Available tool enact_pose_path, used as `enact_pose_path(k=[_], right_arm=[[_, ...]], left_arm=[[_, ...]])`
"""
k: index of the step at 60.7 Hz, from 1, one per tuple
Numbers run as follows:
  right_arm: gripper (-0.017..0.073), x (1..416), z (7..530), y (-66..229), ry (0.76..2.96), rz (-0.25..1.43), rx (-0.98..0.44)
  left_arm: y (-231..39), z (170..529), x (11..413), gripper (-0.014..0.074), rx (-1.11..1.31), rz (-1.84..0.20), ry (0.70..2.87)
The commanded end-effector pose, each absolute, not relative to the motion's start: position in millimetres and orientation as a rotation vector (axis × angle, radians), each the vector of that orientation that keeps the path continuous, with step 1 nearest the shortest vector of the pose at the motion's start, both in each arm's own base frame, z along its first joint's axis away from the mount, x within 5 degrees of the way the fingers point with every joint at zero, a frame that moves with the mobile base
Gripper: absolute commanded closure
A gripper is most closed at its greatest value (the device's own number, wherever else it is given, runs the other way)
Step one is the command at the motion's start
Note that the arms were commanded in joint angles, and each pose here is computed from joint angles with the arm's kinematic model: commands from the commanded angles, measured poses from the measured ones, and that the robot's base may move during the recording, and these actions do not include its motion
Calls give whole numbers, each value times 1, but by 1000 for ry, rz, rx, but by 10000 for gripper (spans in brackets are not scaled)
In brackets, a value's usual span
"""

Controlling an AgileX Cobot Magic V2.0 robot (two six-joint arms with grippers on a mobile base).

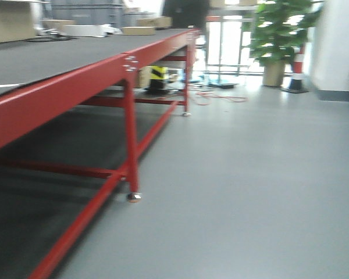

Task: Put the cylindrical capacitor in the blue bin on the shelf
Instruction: 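Drive the base to the shelf of blue bins holding both cylinders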

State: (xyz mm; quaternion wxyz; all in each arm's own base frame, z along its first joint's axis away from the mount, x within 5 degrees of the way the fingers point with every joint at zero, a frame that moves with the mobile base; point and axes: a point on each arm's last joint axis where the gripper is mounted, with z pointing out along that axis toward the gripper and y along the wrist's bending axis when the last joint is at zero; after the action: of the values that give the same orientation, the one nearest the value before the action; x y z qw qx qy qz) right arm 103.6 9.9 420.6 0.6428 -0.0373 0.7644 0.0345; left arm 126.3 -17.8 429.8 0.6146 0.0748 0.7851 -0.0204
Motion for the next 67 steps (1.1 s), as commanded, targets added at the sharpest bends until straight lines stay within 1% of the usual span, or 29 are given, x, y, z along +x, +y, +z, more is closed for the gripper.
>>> enact_pose_path(k=[1, 67], right_arm=[[721, 103, 425, 9, 1705, 62, -87], [721, 103, 425, 9, 1705, 62, -87]], left_arm=[[-19, 435, 124, 704, 173, -59, 1775], [-19, 435, 124, 704, 173, -59, 1775]])
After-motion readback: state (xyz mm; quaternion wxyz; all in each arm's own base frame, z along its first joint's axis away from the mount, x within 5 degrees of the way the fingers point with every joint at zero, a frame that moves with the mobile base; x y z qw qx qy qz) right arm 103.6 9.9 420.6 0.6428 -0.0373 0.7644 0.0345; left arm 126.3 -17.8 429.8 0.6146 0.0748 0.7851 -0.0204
